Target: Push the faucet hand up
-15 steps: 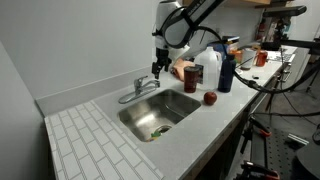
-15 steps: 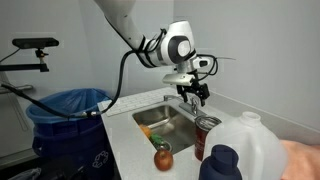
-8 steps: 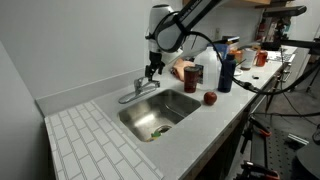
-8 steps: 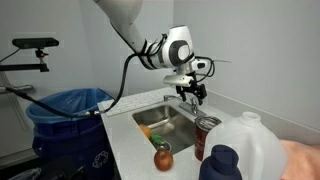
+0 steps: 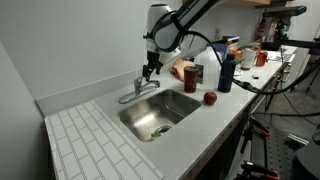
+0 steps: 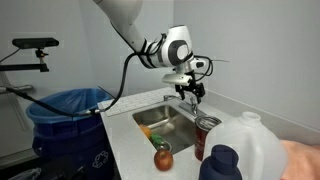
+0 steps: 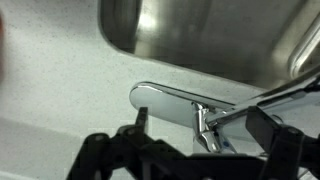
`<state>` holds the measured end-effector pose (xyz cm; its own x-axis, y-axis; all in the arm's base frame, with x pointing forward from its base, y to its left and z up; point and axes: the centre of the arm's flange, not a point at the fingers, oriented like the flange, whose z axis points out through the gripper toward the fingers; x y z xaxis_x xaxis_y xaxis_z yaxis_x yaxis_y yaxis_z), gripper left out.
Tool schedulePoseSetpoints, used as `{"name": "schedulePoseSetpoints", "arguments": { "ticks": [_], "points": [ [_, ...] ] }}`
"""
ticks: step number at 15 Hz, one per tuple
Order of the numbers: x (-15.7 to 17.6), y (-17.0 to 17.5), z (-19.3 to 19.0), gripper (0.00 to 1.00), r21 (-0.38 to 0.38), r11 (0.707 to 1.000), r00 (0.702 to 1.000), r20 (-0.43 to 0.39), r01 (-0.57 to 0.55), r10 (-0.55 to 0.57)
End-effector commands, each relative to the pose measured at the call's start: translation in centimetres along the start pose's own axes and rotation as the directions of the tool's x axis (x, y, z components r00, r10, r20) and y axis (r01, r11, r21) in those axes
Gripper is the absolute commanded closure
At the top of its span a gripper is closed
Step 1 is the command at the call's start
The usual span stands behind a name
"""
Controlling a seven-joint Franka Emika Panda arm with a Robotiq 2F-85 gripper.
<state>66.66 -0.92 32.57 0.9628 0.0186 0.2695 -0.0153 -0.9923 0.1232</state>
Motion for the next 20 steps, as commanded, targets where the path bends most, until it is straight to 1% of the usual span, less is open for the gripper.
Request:
{"name": "schedulePoseSetpoints", "arguments": {
  "ticks": [1,8,13,14,16,20],
  "points": [
    [2.0,-0.9,-0.4,0.00,0.028,1.000,0.998,-0.057,-0.001,0.003],
    [3.6,-1.4,-1.5,0.00,0.028,0.999,0.986,-0.166,0.017,-0.012],
    [4.6,-1.8,-2.2,0.00,0.028,0.999,0.959,-0.281,0.027,-0.018],
    [4.6,-1.9,-2.2,0.00,0.018,0.999,0.951,-0.308,0.038,-0.030],
    [4.7,-2.0,-2.0,0.00,0.001,0.998,0.940,-0.338,0.058,-0.054],
    [4.8,-2.0,-1.9,0.00,-0.057,0.993,0.927,-0.357,0.101,-0.115]
  ]
}}
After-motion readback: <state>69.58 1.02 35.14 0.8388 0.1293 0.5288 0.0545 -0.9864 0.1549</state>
